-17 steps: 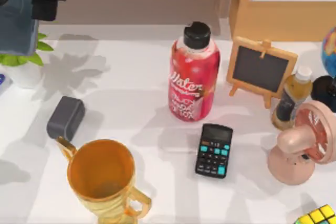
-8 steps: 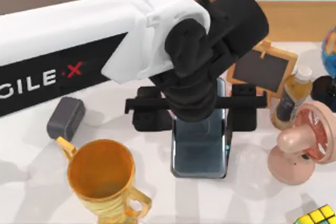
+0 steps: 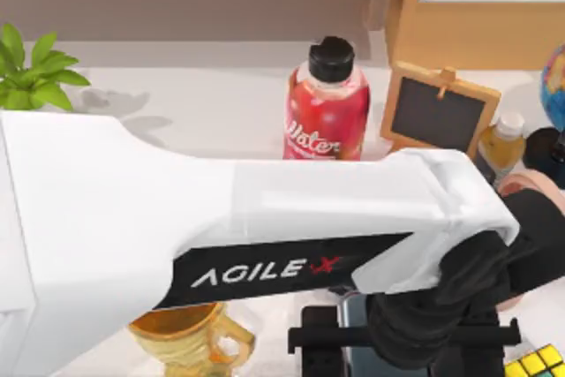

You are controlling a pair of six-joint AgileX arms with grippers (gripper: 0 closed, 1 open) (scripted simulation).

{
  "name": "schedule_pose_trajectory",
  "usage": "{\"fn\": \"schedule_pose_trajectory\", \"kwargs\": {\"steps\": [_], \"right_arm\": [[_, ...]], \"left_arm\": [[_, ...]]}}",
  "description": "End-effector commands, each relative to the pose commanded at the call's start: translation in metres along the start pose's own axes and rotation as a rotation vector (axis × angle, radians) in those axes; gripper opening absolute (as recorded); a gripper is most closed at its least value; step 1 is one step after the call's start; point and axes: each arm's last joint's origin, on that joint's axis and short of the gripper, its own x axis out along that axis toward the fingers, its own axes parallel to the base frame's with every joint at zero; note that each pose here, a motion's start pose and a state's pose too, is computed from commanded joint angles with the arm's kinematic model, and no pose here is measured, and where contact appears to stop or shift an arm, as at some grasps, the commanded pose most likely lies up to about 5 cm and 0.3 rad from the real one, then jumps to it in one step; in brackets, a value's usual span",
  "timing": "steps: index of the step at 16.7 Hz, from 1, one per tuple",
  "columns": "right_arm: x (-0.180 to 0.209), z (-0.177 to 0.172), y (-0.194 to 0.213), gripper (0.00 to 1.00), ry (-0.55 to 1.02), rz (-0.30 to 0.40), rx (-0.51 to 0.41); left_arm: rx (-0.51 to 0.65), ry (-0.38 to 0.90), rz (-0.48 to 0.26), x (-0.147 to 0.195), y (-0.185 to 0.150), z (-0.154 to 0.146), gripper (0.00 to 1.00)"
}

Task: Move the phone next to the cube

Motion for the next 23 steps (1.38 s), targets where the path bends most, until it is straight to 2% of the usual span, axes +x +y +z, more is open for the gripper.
{"fn": "schedule_pose_trajectory", "kwargs": {"steps": [10, 23], "right_arm": [[0.000, 0.000, 0.000, 1.00, 0.000, 0.000, 0.000], [0.000, 0.000, 0.000, 1.00, 0.000, 0.000, 0.000]], "left_arm": [[0.007, -0.008, -0.025, -0.007, 0.000, 0.001, 0.00], [0.130, -0.066, -0.229, -0.070, 0.004, -0.010, 0.00]]}}
